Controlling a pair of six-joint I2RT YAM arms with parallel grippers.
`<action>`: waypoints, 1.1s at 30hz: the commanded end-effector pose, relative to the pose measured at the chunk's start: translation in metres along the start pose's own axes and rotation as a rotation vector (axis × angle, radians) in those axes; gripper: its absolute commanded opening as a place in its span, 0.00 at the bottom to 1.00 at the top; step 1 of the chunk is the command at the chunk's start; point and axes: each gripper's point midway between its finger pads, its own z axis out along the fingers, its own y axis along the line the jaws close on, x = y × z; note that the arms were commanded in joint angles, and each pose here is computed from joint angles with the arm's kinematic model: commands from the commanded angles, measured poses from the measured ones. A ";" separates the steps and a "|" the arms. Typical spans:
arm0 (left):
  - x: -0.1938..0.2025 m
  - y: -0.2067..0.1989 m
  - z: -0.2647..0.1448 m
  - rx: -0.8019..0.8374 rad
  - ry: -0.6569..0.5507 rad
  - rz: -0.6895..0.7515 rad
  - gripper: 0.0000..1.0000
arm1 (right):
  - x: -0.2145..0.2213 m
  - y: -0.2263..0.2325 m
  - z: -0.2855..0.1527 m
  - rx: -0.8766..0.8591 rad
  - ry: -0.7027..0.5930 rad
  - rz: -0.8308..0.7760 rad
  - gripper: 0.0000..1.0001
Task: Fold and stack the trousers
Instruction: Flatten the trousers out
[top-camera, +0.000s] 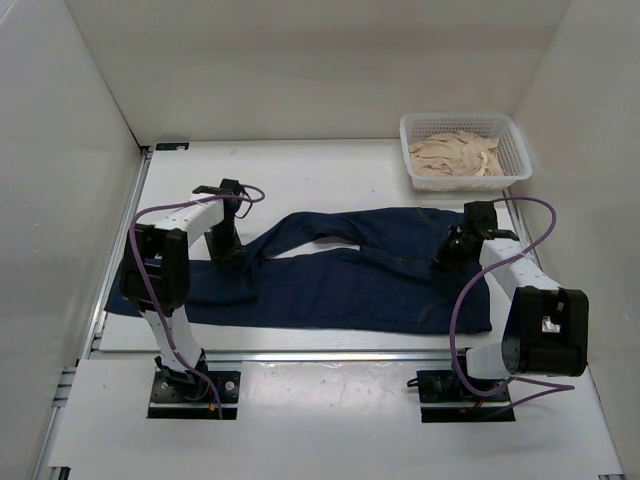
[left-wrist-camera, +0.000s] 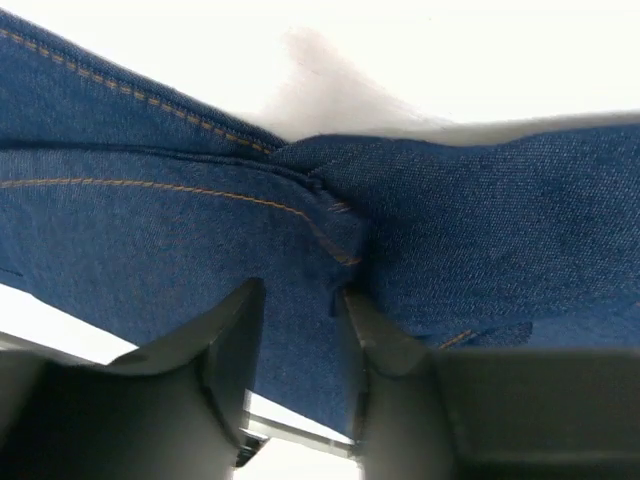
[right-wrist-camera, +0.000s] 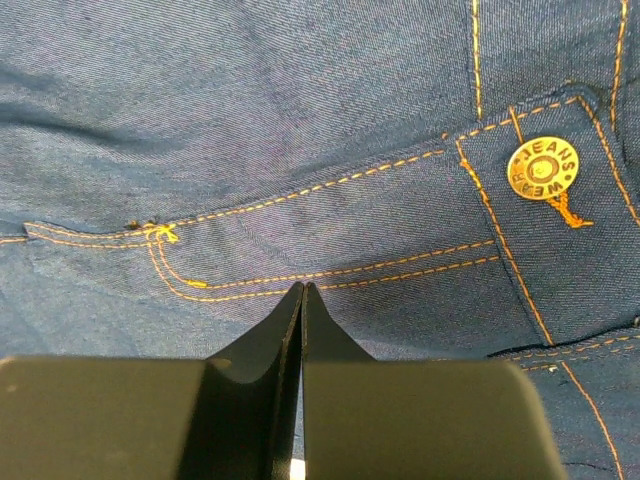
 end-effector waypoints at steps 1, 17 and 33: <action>-0.011 -0.003 0.003 0.003 -0.043 -0.027 0.43 | -0.015 0.010 -0.009 -0.020 -0.042 -0.034 0.00; -0.185 0.022 -0.219 0.137 -0.547 -0.206 0.10 | -0.020 0.014 -0.012 -0.025 -0.049 -0.017 0.00; -0.246 0.147 -0.105 0.155 -0.382 -0.573 0.55 | 0.004 0.001 0.032 -0.012 0.082 -0.003 0.00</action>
